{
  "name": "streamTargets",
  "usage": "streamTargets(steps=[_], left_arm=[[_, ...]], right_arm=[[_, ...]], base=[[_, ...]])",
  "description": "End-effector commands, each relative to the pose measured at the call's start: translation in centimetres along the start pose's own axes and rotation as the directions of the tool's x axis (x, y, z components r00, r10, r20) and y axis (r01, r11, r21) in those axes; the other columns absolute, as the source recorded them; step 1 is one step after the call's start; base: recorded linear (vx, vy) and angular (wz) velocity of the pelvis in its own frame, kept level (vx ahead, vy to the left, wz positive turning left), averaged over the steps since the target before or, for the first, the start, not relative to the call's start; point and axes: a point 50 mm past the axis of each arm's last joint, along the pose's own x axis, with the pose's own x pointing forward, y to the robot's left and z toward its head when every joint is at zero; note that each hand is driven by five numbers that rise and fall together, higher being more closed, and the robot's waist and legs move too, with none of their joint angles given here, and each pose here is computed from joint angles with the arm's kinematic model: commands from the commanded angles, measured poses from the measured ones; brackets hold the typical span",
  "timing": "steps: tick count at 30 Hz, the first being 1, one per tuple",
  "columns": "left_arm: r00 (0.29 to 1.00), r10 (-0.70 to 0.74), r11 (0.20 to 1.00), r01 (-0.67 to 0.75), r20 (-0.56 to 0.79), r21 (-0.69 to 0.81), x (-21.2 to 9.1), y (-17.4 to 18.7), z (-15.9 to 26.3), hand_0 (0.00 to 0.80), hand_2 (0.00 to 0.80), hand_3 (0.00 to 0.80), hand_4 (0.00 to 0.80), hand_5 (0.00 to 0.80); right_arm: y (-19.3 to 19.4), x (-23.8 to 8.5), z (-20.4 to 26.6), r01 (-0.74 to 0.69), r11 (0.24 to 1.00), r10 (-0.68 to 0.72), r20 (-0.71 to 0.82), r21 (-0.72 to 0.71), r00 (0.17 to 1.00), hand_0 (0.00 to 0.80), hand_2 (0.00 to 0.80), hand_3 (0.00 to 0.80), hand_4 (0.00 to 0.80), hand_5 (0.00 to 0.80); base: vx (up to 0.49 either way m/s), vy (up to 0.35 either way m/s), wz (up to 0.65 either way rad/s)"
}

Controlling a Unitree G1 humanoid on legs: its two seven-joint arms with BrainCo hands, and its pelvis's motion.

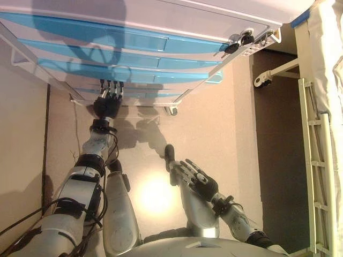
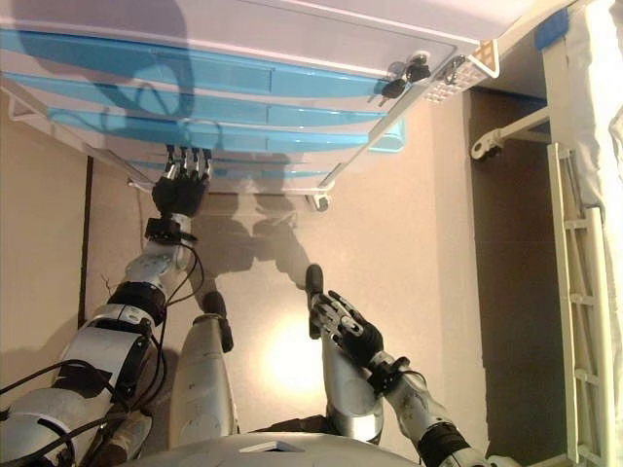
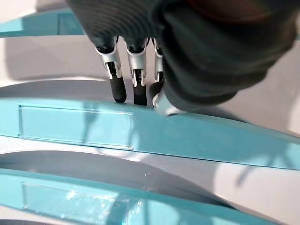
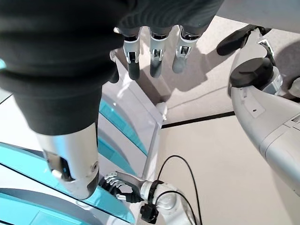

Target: Open the drawer and pick up the medicine

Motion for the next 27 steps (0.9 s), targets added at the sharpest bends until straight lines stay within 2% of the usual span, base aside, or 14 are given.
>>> streamTargets(steps=[1, 13, 19, 27], left_arm=[[0.961, -0.264, 0.964, 0.265, -0.084, -0.004, 1.5, -2.9, -1.3, 0.8, 0.8, 0.8, 0.8, 0.8], [0.983, -0.151, 0.987, 0.144, -0.105, -0.077, -7.3, 2.4, -3.5, 0.8, 0.8, 0.8, 0.8, 0.8], [0.985, -0.089, 0.993, 0.076, -0.147, -0.091, -11.4, 3.7, -5.8, 0.8, 0.8, 0.8, 0.8, 0.8], [0.986, 0.025, 0.993, -0.043, -0.163, -0.111, -15.3, 4.9, -6.0, 0.8, 0.8, 0.8, 0.8, 0.8]], right_arm=[[-0.5, -2.1, -0.9, 0.041, 0.999, -0.041, -0.045, -0.006, 0.998, 0.0, 0.0, 0.0, 0.0, 0.0], [-0.7, -2.7, -0.1, 0.075, 0.996, -0.076, -0.019, -0.038, 0.997, 0.0, 0.0, 0.0, 0.0, 0.0], [-0.7, -3.1, 0.1, 0.088, 0.995, -0.088, -0.002, -0.043, 0.996, 0.0, 0.0, 0.0, 0.0, 0.0], [-1.2, -4.0, 0.4, 0.11, 0.992, -0.109, 0.01, -0.061, 0.994, 0.0, 0.0, 0.0, 0.0, 0.0]], base=[[-0.011, 0.017, 0.05], [-0.01, 0.008, 0.04], [-0.024, -0.002, 0.05], [-0.021, 0.001, 0.08]])
